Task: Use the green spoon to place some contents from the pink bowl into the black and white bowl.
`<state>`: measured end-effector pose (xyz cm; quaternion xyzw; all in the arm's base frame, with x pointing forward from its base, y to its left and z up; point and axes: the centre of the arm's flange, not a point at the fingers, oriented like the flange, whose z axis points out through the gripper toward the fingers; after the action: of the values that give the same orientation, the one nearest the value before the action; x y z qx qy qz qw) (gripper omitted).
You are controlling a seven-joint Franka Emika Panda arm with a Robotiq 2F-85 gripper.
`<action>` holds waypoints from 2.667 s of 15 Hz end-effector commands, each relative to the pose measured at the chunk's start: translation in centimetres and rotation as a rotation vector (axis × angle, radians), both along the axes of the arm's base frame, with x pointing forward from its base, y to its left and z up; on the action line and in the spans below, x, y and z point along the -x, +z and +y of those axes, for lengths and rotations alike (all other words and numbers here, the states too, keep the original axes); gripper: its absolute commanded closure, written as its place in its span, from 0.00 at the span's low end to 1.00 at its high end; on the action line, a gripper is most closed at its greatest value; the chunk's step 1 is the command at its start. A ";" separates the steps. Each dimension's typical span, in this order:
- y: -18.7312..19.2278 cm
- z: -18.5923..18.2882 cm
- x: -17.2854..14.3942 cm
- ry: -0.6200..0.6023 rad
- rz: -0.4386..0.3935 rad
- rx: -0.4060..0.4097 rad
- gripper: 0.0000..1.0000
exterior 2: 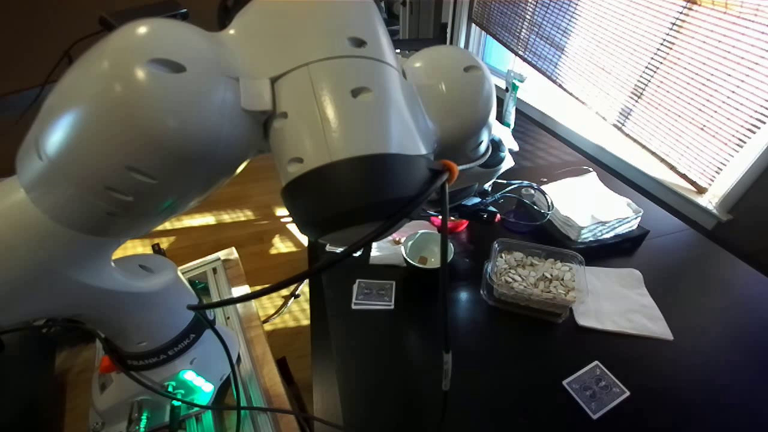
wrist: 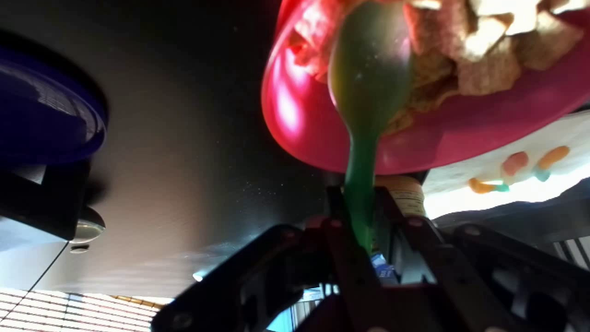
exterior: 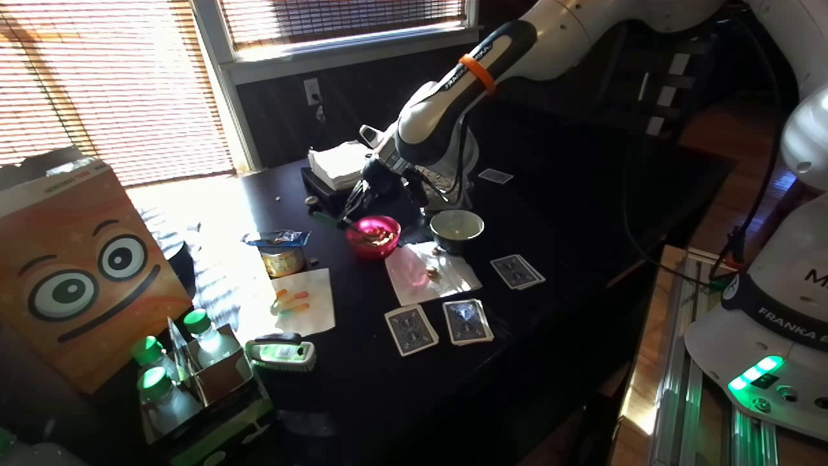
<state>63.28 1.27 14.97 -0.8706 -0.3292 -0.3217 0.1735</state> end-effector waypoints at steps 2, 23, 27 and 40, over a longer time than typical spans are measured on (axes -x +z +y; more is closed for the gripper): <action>-0.8 0.8 -0.8 0.012 0.004 0.046 0.95; 1.1 1.7 -0.2 0.060 -0.011 0.158 0.95; 1.3 1.7 -0.3 0.061 -0.006 0.165 0.95; 0.5 1.6 -0.5 0.054 0.025 0.202 0.95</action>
<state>63.89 2.88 15.14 -0.8721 -0.3832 -0.2855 0.1051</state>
